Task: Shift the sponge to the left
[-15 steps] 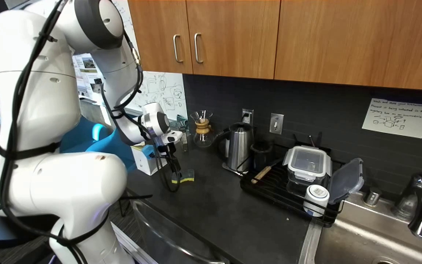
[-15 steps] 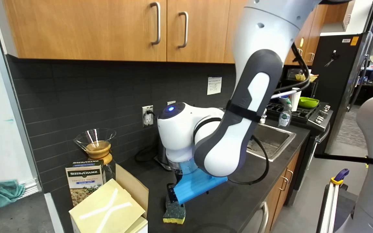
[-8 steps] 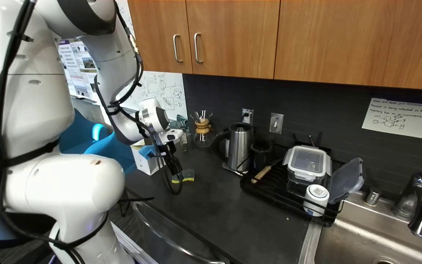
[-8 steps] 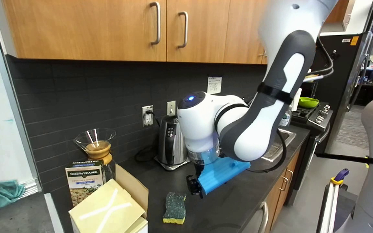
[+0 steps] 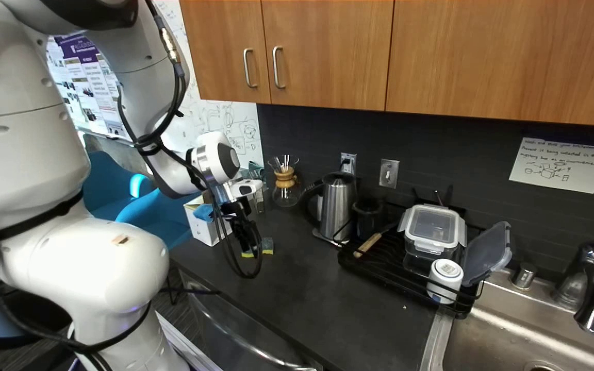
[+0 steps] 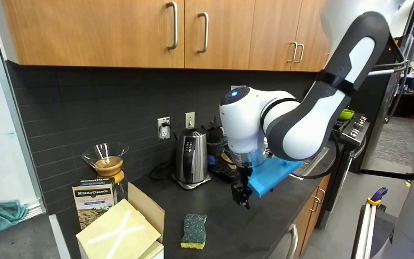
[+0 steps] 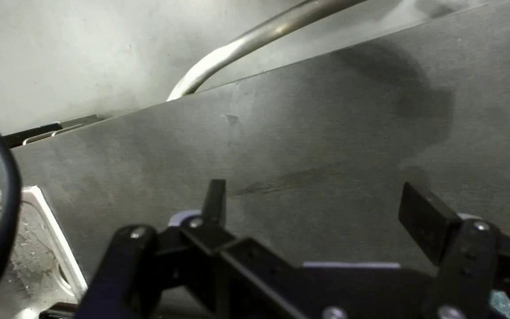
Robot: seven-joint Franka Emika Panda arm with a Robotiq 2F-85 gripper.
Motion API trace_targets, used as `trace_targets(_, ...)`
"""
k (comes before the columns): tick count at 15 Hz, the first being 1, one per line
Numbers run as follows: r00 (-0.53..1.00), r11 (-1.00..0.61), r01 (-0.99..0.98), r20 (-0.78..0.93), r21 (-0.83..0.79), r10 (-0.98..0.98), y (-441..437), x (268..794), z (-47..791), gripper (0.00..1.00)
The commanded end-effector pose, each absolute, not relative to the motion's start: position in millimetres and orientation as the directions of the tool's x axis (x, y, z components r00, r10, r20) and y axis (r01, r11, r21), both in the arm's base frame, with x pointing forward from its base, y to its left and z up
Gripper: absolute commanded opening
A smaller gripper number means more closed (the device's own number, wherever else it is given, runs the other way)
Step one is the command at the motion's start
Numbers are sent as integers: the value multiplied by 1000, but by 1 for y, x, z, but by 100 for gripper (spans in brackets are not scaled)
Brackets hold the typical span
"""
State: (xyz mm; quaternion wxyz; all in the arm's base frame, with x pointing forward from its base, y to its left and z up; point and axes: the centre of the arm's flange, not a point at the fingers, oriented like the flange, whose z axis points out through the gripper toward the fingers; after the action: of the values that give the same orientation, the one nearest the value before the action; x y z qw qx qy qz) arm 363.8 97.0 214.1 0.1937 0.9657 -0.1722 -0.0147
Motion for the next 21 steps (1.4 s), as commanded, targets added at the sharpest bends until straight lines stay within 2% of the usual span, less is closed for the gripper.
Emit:
trace_targets(1, 948, -870, -299, 17, 391, -318, 74, 346, 238, 100)
trace_targets(21, 945, -872, -263, -73, 412, -319, 7, 319, 292, 100)
